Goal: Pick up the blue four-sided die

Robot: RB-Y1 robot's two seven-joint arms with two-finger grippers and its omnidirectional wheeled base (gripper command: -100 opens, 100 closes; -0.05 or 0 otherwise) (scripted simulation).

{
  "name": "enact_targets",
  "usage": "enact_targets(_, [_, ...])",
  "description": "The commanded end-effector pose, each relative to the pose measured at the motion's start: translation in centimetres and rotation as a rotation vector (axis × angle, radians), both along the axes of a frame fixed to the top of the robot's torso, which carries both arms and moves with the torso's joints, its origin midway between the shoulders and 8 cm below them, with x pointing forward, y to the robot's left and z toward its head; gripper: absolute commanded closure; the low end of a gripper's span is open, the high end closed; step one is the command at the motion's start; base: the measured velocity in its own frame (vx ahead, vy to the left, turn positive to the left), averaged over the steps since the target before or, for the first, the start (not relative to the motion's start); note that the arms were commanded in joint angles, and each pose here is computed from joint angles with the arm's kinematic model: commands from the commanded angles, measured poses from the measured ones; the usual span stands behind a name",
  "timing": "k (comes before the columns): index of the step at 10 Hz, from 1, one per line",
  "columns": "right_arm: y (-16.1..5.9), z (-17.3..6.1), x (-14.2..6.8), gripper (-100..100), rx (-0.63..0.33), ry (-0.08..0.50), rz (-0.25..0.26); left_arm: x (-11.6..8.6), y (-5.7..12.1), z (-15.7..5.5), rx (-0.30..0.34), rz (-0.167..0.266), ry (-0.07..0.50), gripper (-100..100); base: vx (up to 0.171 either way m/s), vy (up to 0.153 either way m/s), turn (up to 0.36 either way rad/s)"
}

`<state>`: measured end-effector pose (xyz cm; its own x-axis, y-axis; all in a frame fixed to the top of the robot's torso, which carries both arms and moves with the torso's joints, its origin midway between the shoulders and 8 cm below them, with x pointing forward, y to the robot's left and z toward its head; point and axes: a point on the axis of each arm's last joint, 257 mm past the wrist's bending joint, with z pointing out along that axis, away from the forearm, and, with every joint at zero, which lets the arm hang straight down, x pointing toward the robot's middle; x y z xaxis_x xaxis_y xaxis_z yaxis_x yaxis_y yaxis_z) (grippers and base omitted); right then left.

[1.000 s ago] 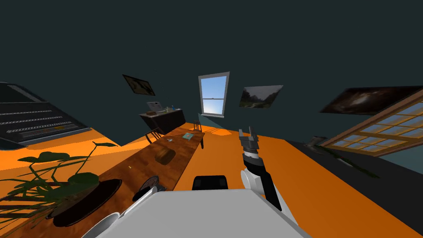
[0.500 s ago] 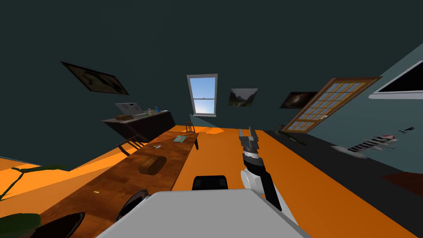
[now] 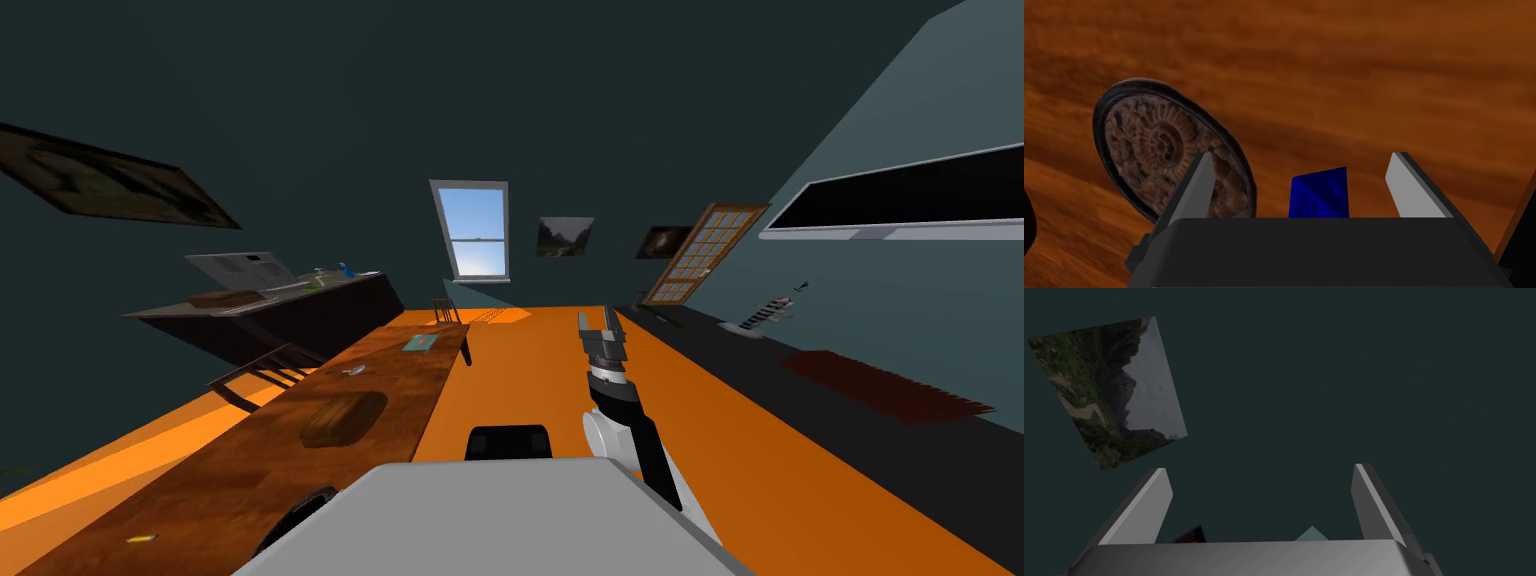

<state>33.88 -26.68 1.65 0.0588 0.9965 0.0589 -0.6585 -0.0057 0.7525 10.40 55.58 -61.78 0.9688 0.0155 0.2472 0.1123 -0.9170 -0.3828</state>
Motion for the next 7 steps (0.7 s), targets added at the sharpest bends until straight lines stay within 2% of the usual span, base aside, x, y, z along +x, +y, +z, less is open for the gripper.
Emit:
enact_targets(1, [0.0, 0.0, 0.0, 0, 0.0, 0.0, 0.0, -1.5, -0.4, -0.7, -0.013, 0.013, 0.024, -100, -0.008, -0.007, 0.017])
enact_targets(2, [0.0, 0.0, 0.0, 0, 0.0, 0.0, 0.0, -4.2, 0.0, -0.8, -0.01, 0.087, 0.03, -100, -0.054, -0.008, -0.343])
enact_targets(3, [0.0, 0.0, 0.0, 0, 0.0, 0.0, 0.0, -4.3, 0.2, -0.7, -0.008, 0.099, 0.026, -100, -0.082, 0.003, -0.445])
enact_targets(4, [0.0, 0.0, 0.0, 0, 0.0, 0.0, 0.0, -7.0, 0.4, -0.8, -0.004, 0.16, 0.036, -100, -0.12, 0.0, -0.43])
enact_targets(5, [0.0, 0.0, 0.0, 0, 0.0, 0.0, 0.0, -7.3, 0.8, -0.7, -0.001, 0.184, 0.028, -100, -0.108, -0.014, -0.42])
enact_targets(6, [0.0, 0.0, 0.0, 0, 0.0, 0.0, 0.0, -7.0, 0.7, -0.6, -0.003, 0.164, 0.032, -100, -0.04, -0.002, -0.072])
enact_targets(7, [0.0, 0.0, 0.0, 0, 0.0, 0.0, 0.0, -7.0, 0.7, -0.6, -0.003, 0.168, 0.03, 100, -0.009, 0.0, 0.015])
